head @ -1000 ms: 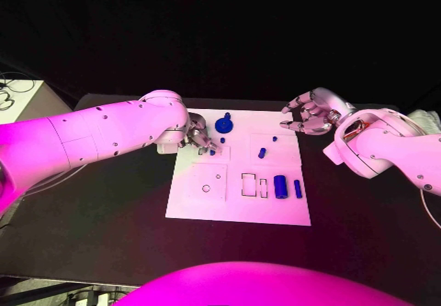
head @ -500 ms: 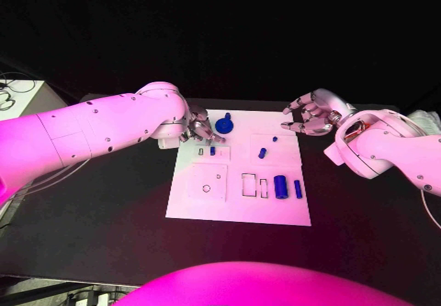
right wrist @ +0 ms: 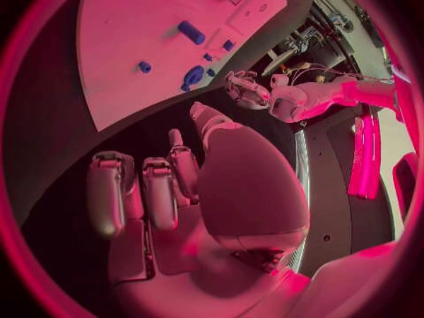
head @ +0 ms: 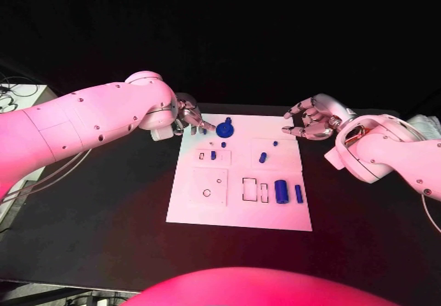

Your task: Assemble the parts on the task board

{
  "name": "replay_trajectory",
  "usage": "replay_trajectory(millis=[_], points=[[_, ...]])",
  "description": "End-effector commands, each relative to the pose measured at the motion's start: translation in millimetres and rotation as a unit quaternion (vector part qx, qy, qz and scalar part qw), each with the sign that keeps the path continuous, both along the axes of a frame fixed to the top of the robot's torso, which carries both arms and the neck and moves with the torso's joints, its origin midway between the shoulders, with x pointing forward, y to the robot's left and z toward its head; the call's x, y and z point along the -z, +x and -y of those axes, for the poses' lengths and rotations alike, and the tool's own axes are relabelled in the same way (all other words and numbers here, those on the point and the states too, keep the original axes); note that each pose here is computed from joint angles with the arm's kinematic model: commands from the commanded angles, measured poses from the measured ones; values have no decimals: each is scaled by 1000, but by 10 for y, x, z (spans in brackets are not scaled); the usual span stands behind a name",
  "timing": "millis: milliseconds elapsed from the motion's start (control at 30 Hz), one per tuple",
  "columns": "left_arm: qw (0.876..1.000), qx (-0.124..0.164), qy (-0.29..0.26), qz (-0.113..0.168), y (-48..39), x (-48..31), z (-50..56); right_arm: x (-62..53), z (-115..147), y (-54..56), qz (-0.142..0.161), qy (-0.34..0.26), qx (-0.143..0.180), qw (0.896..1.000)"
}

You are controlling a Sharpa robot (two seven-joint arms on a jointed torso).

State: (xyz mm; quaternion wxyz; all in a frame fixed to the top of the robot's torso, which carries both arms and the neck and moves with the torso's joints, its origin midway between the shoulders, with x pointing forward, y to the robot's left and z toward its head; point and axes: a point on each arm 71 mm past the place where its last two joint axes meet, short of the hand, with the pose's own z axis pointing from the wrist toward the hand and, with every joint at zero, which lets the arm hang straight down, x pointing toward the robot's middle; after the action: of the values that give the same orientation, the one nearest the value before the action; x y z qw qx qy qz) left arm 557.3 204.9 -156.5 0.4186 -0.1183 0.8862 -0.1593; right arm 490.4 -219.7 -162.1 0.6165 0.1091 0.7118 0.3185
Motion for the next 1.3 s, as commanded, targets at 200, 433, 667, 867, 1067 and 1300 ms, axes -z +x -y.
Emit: replay_trajectory(millis=[200, 433, 667, 867, 1067, 1300], points=[[998, -25, -18, 54, 218, -123, -75, -7, 2, 7, 5, 6, -3, 1000], [997, -40, -2, 65, 371, -153, -88, -8, 2, 3, 5, 6, -2, 1000], [997, -50, 13, 54, 460, -123, -115, -11, -1, -6, 5, 7, -3, 1000], [998, -50, 18, 42, 495, -89, -105, -13, -7, -11, 5, 7, -4, 1000], [998, -44, 22, 26, 502, -47, -82, -14, -15, -14, 5, 8, -5, 1000], [999, -38, 29, 4, 498, 0, -60, -20, -21, -13, 8, 9, -5, 1000]])
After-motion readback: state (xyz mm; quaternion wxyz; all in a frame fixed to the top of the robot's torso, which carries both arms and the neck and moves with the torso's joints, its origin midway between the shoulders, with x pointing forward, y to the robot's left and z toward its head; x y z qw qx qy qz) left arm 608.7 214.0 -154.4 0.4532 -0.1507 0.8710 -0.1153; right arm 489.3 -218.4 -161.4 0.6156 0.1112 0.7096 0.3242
